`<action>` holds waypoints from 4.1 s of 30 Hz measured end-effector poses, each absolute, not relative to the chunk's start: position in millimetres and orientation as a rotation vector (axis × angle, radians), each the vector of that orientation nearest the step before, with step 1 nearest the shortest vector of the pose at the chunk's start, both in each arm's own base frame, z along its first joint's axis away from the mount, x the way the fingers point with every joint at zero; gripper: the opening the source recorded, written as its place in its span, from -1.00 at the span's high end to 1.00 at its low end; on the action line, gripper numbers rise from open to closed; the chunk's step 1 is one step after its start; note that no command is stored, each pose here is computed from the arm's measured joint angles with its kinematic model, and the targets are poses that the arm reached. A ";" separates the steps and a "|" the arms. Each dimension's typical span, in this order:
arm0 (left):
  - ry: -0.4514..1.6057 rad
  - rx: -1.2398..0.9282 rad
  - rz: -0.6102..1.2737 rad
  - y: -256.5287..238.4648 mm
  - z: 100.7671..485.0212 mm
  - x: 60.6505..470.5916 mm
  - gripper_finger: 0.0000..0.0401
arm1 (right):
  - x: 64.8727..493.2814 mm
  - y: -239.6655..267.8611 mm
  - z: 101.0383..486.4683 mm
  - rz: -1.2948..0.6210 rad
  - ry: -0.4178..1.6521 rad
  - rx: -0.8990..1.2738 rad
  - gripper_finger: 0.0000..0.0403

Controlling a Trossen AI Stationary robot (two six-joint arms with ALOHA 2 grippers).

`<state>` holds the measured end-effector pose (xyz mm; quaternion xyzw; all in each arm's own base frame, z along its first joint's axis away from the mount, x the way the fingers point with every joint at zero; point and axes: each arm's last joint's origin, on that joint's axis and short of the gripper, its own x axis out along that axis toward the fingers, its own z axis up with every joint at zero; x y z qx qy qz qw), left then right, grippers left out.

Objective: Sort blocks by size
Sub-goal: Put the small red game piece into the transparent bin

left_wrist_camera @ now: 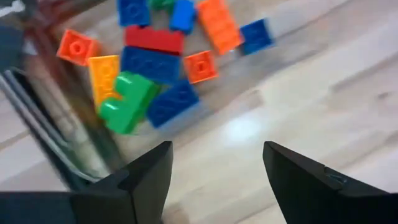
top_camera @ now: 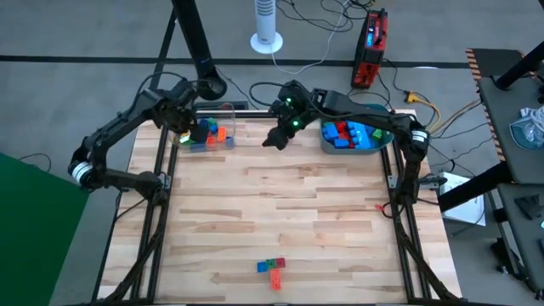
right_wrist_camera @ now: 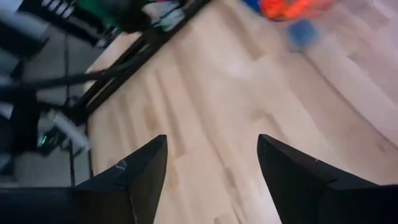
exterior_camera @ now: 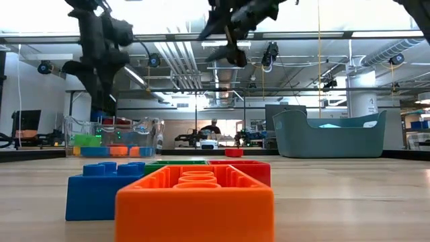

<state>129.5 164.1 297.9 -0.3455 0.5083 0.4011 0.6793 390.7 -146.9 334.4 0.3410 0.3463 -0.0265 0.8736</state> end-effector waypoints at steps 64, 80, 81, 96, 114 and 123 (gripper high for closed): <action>0.346 -0.570 0.296 7.7 336.0 221.3 -0.18 | 422.0 -262.2 150.0 -0.594 1.418 0.694 0.37; 0.405 -0.122 -0.030 1.0 362.8 224.4 -0.18 | 408.7 -105.1 342.8 0.615 0.956 0.605 0.37; 0.385 -0.101 -0.065 -0.1 362.7 229.7 -0.18 | 409.2 -93.7 349.1 0.654 0.935 0.595 0.37; 0.481 0.163 -0.308 -22.6 380.7 284.6 -0.18 | 421.2 -41.3 353.7 0.824 0.930 0.680 0.37; 0.554 0.158 -0.371 -25.9 384.2 290.8 -0.16 | 420.8 -42.0 355.9 0.828 0.920 0.684 0.37; 0.529 0.171 -0.342 -25.7 384.9 295.2 -0.16 | 423.3 -42.4 359.3 0.835 0.882 0.665 0.37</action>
